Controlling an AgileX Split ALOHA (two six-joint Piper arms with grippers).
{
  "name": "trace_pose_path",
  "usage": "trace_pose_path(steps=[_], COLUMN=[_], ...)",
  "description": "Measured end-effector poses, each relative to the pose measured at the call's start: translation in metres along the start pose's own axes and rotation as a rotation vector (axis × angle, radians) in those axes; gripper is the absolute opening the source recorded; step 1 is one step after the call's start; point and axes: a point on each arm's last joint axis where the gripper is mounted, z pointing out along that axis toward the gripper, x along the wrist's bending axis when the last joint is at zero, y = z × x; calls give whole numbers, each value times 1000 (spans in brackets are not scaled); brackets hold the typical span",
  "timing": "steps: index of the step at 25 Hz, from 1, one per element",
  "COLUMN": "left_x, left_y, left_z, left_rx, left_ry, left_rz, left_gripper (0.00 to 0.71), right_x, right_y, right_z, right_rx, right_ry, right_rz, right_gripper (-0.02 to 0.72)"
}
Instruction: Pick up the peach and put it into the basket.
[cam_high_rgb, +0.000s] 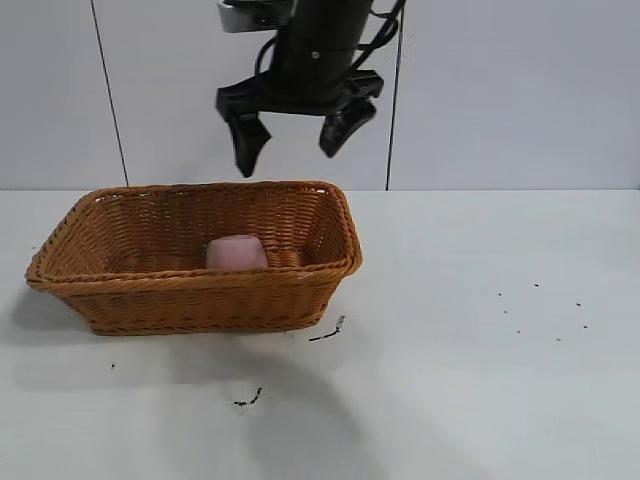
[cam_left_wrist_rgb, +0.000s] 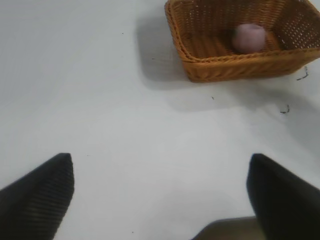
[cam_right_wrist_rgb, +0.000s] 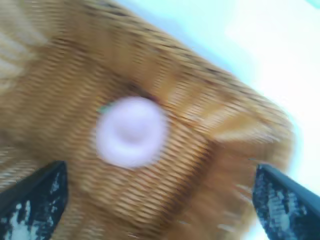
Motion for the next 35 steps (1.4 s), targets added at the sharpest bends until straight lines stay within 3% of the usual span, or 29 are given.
trace_pose_path(steps=[6, 12, 25, 35], left_x=[0, 0, 0, 0], left_y=[0, 0, 0, 0], left_z=[0, 0, 0, 0], left_rx=[0, 0, 0, 0], left_ry=[0, 0, 0, 0], left_rz=[0, 0, 0, 0], left_gripper=[692, 692, 692, 692], right_x=[-81, -114, -103, -62], right_y=[-16, -30, -35, -145], right_z=[-3, -13, -115, -206], right_rx=[54, 122, -12, 15], right_ry=[-65, -82, -101, -96], right_rz=[148, 218, 206, 218], right_gripper=[689, 689, 689, 689])
